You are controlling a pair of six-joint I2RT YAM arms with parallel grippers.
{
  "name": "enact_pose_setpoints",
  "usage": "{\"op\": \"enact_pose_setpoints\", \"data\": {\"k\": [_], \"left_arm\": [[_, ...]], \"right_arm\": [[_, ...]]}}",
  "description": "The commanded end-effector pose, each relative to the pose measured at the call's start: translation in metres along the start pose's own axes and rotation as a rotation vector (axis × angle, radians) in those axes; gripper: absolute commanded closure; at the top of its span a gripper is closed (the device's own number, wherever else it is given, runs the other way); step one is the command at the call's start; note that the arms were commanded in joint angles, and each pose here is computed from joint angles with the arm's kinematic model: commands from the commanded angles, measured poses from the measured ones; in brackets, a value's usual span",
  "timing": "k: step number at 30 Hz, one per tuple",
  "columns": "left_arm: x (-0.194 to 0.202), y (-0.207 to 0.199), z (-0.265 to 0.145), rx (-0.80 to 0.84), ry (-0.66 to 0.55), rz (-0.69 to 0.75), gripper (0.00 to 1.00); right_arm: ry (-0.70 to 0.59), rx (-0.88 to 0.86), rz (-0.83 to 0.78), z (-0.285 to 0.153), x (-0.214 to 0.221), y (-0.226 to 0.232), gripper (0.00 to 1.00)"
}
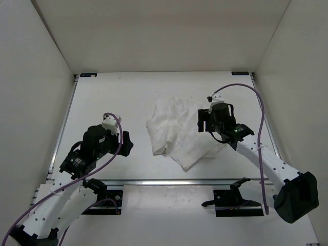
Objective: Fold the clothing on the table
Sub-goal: Flatten the skirt out
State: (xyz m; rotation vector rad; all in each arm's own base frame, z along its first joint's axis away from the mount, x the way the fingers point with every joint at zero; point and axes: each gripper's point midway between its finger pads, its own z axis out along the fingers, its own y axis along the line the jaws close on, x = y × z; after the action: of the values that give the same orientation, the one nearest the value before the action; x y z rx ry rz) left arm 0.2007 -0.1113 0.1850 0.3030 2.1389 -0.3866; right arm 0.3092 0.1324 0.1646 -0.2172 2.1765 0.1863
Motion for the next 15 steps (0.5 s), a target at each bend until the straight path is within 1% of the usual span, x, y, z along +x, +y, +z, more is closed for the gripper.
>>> {"op": "enact_pose_setpoints", "data": {"k": [1, 2, 3, 4, 5, 6, 7, 8, 9, 10, 11, 12, 13, 14, 15], "left_arm": [[-0.002, -0.007, 0.001, 0.040, -0.004, 0.023, 0.02], [-0.004, -0.008, -0.001, 0.049, -0.021, 0.028, 0.01], [-0.009, -0.015, -0.004, 0.100, -0.049, 0.049, 0.01], [-0.006, -0.021, -0.004, 0.148, -0.041, 0.060, 0.01], [-0.007, -0.024, -0.007, 0.170, -0.046, 0.068, 0.01], [-0.010, -0.023, -0.007, 0.166, -0.061, 0.059, 0.02], [-0.011, -0.020, -0.007, 0.152, -0.070, 0.061, 0.01], [-0.012, -0.019, -0.005, 0.151, -0.074, 0.048, 0.01], [-0.014, -0.022, -0.005, 0.179, -0.079, 0.047, 0.20], [-0.015, -0.024, -0.004, 0.197, -0.083, 0.038, 0.47], [-0.016, -0.028, 0.002, 0.209, -0.059, -0.007, 0.90], [-0.012, -0.030, 0.006, 0.218, -0.037, -0.028, 1.00], [-0.015, -0.035, 0.010, 0.235, -0.027, -0.053, 1.00], [-0.014, -0.043, 0.014, 0.275, -0.015, -0.060, 0.99], [-0.012, -0.050, 0.018, 0.300, 0.003, -0.086, 0.78]], "right_arm": [[-0.048, -0.027, 0.058, -0.009, -0.009, 0.007, 0.32], [-0.015, -0.036, 0.071, -0.011, 0.001, 0.010, 0.32], [0.017, -0.051, 0.072, -0.014, 0.012, 0.016, 0.36], [0.037, -0.073, 0.079, -0.017, 0.026, 0.025, 0.48], [0.034, -0.086, 0.074, -0.021, 0.030, 0.029, 0.57], [0.063, -0.117, 0.077, -0.023, 0.046, 0.037, 0.77], [0.062, -0.132, 0.104, -0.025, 0.053, 0.038, 1.00], [0.061, -0.155, 0.133, -0.028, 0.059, 0.039, 0.99], [0.056, -0.196, 0.151, -0.033, 0.059, 0.044, 1.00], [0.063, -0.200, 0.172, -0.033, 0.067, 0.044, 1.00], [0.035, -0.229, 0.200, -0.036, 0.067, 0.046, 1.00], [0.012, -0.282, 0.216, -0.044, 0.064, 0.053, 1.00], [0.009, -0.305, 0.222, -0.043, 0.071, 0.056, 1.00], [0.003, -0.333, 0.237, -0.048, 0.071, 0.061, 0.91], [0.006, -0.333, 0.248, -0.050, 0.073, 0.061, 0.83]]}}
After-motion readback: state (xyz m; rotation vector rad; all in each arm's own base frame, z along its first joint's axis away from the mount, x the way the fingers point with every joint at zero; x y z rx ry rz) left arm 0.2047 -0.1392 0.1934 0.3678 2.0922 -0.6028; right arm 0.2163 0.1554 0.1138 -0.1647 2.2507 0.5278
